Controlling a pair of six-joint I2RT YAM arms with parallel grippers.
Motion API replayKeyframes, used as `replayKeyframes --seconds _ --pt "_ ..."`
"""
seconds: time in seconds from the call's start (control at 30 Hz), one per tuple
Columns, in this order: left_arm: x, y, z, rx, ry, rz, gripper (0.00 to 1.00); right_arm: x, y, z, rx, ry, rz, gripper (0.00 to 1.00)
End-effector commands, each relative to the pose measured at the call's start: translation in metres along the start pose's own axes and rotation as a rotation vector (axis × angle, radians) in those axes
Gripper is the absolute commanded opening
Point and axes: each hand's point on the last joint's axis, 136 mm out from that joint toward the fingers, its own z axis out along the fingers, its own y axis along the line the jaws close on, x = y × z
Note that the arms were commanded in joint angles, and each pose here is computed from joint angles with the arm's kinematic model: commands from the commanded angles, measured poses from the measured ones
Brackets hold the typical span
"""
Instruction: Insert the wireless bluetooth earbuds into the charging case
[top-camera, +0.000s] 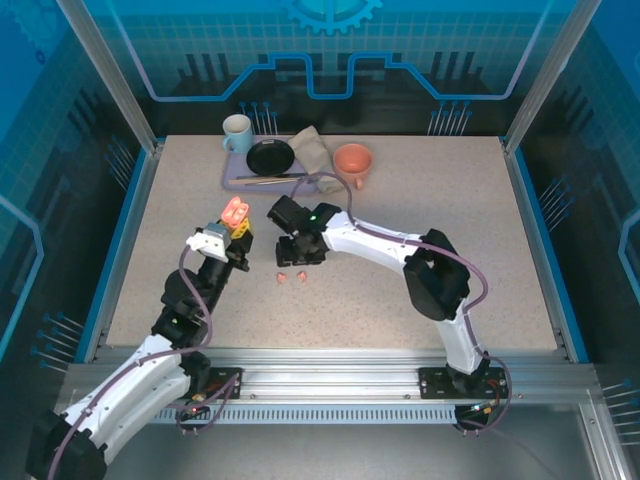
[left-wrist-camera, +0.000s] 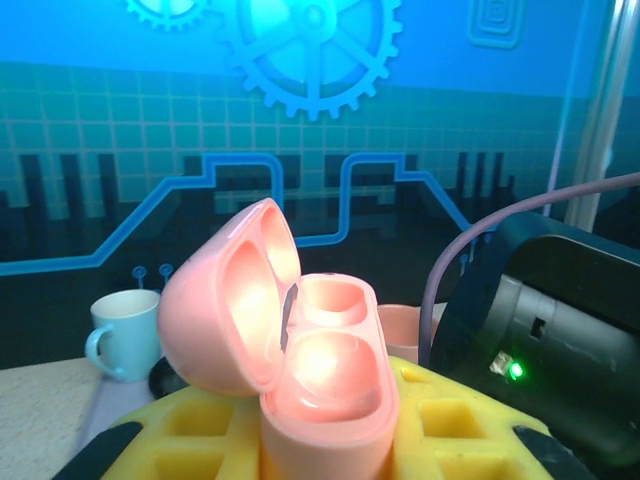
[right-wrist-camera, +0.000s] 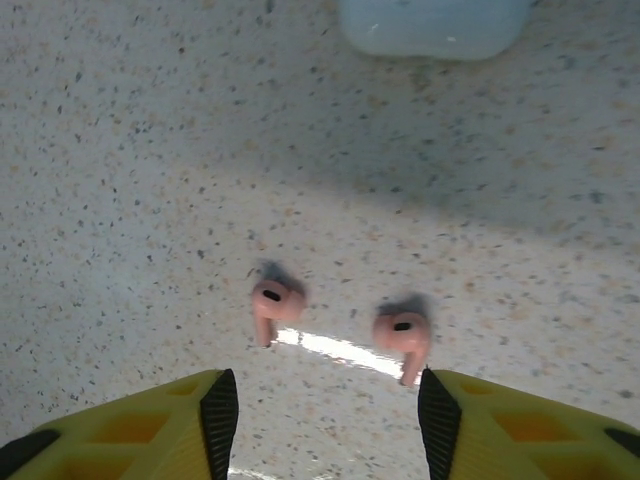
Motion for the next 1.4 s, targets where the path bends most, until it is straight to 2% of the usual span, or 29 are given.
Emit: replayKeyframes --seconds 0.0,0.27,0.6,0.83,1.03,1.37 --pt "-0.014 0.019 0.001 -0.090 -0.053 -0.023 0.00 0.015 0.001 0.009 0.062 0.053 0.022 0.52" --pt "-0.017 0.029 0.008 -0.125 -0.059 -0.063 0.00 0.032 0.008 0.030 0.103 0.088 0.175 0.50" --pt "-0.017 0.031 0.009 -0.132 -0.061 -0.072 0.00 0.034 0.009 0.041 0.144 0.094 0.299 0.46" --pt "-0.018 0.034 0.009 -0.140 -0.073 -0.083 0.00 0.031 0.016 0.040 0.162 0.098 0.346 0.46" --pt "-0.017 0.036 0.008 -0.148 -0.079 -0.097 0.00 0.035 0.010 0.054 0.238 0.105 0.399 0.45" --pt "-0.014 0.039 0.006 -0.156 -0.081 -0.117 0.00 0.035 0.014 0.066 0.272 0.115 0.405 0.42"
